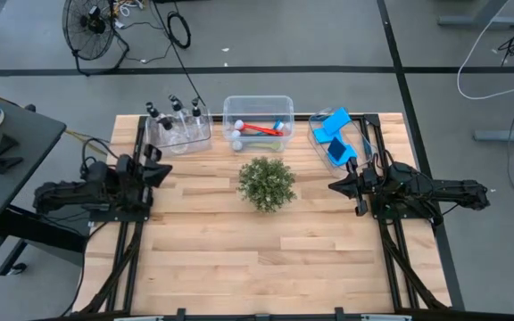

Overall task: Pick & Place Kitchen Sink Supplies
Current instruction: Return to Home Position

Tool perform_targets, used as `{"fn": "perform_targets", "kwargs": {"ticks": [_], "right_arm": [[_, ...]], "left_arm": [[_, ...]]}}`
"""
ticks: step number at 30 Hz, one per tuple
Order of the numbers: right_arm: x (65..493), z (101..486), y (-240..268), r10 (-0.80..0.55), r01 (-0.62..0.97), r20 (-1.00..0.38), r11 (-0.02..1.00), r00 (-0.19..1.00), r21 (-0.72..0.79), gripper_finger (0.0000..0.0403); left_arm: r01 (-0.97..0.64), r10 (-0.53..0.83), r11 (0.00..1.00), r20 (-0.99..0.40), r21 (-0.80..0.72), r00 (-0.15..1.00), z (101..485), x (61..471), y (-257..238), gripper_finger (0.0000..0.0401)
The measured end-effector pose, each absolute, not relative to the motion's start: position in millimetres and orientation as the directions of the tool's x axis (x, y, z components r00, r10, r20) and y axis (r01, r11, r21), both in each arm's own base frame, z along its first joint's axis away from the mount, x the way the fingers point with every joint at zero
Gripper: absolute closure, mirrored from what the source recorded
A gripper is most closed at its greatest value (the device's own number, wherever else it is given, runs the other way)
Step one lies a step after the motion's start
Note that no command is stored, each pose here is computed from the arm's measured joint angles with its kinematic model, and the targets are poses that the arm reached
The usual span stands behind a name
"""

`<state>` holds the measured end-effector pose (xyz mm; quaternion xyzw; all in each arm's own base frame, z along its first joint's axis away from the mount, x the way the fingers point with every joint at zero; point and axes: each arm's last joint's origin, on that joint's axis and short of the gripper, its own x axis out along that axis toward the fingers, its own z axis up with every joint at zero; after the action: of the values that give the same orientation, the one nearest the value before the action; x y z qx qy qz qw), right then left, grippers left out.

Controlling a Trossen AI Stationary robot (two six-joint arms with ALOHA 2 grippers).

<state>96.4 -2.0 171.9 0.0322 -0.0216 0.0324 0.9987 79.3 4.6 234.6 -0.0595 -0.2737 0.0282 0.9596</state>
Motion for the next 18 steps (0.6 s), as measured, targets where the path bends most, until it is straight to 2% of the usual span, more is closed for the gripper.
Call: {"fn": "perform_targets", "kwargs": {"ticks": [18], "right_arm": [[96.4,171.9,-2.1,0.063,-0.066,0.045,0.996,0.997,0.063,0.0399]], "left_arm": [[-0.068,0.124,0.989,0.502,-0.128,0.856,214.3,83.8,5.8,0.0398]]}}
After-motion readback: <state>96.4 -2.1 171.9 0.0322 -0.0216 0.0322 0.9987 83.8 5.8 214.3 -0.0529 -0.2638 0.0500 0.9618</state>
